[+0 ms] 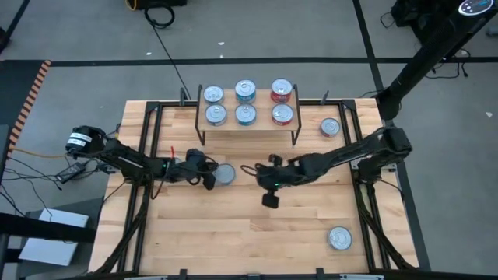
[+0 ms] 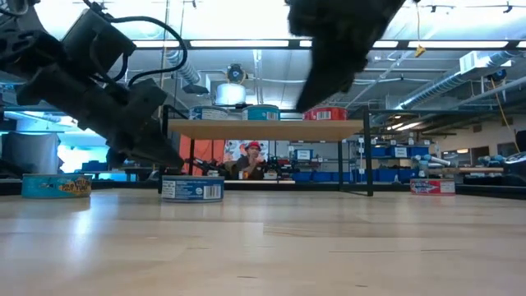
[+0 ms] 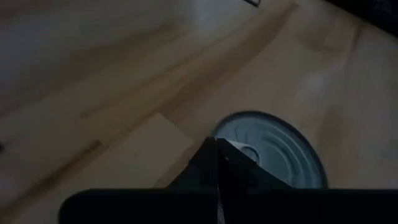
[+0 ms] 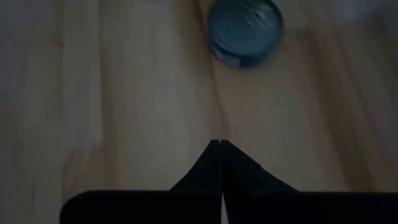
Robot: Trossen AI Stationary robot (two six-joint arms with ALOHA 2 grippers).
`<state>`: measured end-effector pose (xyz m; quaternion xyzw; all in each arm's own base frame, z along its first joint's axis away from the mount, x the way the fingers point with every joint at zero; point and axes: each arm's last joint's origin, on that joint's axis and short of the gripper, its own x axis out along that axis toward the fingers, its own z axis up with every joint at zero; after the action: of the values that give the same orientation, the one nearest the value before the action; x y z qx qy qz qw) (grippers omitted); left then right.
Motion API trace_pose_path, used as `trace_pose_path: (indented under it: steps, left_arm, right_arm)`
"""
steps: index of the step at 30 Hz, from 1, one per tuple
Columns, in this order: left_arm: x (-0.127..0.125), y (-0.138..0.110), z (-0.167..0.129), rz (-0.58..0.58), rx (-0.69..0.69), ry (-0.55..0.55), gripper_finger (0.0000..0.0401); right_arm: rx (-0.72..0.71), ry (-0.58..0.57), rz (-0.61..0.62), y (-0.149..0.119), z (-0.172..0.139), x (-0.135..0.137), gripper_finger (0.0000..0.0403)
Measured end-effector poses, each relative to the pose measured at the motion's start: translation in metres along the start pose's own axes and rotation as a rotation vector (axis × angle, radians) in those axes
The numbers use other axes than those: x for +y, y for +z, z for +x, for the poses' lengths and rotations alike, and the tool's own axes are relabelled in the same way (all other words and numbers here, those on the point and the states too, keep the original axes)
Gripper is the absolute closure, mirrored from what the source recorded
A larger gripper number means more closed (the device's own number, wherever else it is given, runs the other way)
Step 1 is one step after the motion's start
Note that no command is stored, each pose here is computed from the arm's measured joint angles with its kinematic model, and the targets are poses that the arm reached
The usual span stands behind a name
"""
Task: Stack canned seafood by type on shelf
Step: Stack the blue tuna can on top of the other blue can on the shelf
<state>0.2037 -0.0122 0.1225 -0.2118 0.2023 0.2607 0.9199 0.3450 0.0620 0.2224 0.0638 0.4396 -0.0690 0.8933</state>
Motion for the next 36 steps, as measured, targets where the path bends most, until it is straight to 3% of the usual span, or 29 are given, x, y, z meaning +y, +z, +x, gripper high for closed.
trace_pose_path:
  steps: [5, 10, 16, 22, 30, 36]
  left_arm:
    - [0.006, 0.003, 0.002, -0.006, -0.024, 0.065, 0.0401]
    - [0.012, 0.001, 0.008, -0.013, -0.009, 0.106, 0.0401]
    - [0.009, -0.007, 0.019, 0.053, 0.010, 0.050, 0.0401]
    - [0.001, -0.012, 0.028, 0.010, -0.001, -0.072, 0.0401]
    - [-0.006, -0.013, 0.033, -0.013, 0.004, -0.114, 0.0401]
    - [-0.009, -0.013, 0.033, -0.013, 0.015, -0.142, 0.0401]
  right_arm:
    - [-0.072, 0.040, 0.028, 0.005, 0.039, 0.002, 0.0398]
    - [-0.118, -0.038, 0.147, 0.003, 0.078, -0.008, 0.0398]
    - [-0.184, 0.081, 0.181, 0.004, 0.108, -0.008, 0.0398]
    - [-0.188, 0.076, 0.235, 0.004, 0.119, -0.007, 0.0398]
    - [-0.192, 0.078, 0.309, 0.006, 0.120, -0.008, 0.0398]
    - [-0.228, 0.060, 0.259, 0.013, 0.106, -0.008, 0.0398]
